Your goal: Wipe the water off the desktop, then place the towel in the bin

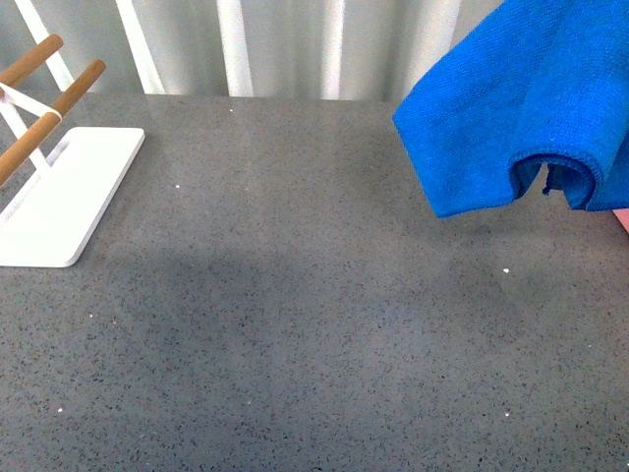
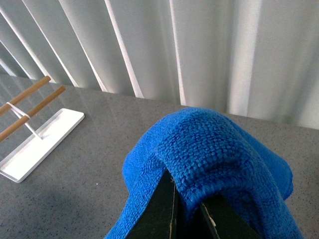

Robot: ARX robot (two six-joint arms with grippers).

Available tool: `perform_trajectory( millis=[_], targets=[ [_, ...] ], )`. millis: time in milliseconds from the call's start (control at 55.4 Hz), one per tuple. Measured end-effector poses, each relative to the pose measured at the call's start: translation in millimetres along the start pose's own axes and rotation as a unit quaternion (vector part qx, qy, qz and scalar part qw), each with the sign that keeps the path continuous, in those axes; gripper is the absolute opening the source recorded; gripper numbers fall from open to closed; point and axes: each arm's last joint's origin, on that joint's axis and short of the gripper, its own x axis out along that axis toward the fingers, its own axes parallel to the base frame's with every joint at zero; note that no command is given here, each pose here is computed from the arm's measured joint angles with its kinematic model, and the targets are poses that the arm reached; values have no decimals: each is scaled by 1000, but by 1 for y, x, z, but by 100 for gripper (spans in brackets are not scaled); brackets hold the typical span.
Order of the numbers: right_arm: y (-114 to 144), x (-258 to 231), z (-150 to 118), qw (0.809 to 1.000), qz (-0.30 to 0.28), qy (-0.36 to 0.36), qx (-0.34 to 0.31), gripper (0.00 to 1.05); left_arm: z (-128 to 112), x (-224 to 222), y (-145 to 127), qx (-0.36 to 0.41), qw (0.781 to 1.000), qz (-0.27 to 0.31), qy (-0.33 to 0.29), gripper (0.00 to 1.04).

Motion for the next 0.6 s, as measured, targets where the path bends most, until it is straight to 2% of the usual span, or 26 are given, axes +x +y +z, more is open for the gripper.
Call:
perform_trajectory(
  millis=[90,144,271,289,433,596],
  targets=[
    [1,0,-1,1000,5,5,-6,3,3,-9,-8,4,1000,0,-25,43],
    [2,0,-3,1000,6,9,-12,3,-2,-16,-15,1,1000,-3,-20,29],
    [5,0,-7,1000,8,19,-19,3,-8,-25,-21,-3,1000,-3,-14,9],
    [6,0,-8,999,7,24,-21,3,-8,-27,-23,-4,1000,-2,-16,3],
    [9,-5,-7,998,10,37,-44,3,-17,-39,-30,-4,1000,-3,-23,4],
    [10,-8,-5,998,12,31,-54,3,-14,-45,-41,-3,1000,0,-26,3]
  ],
)
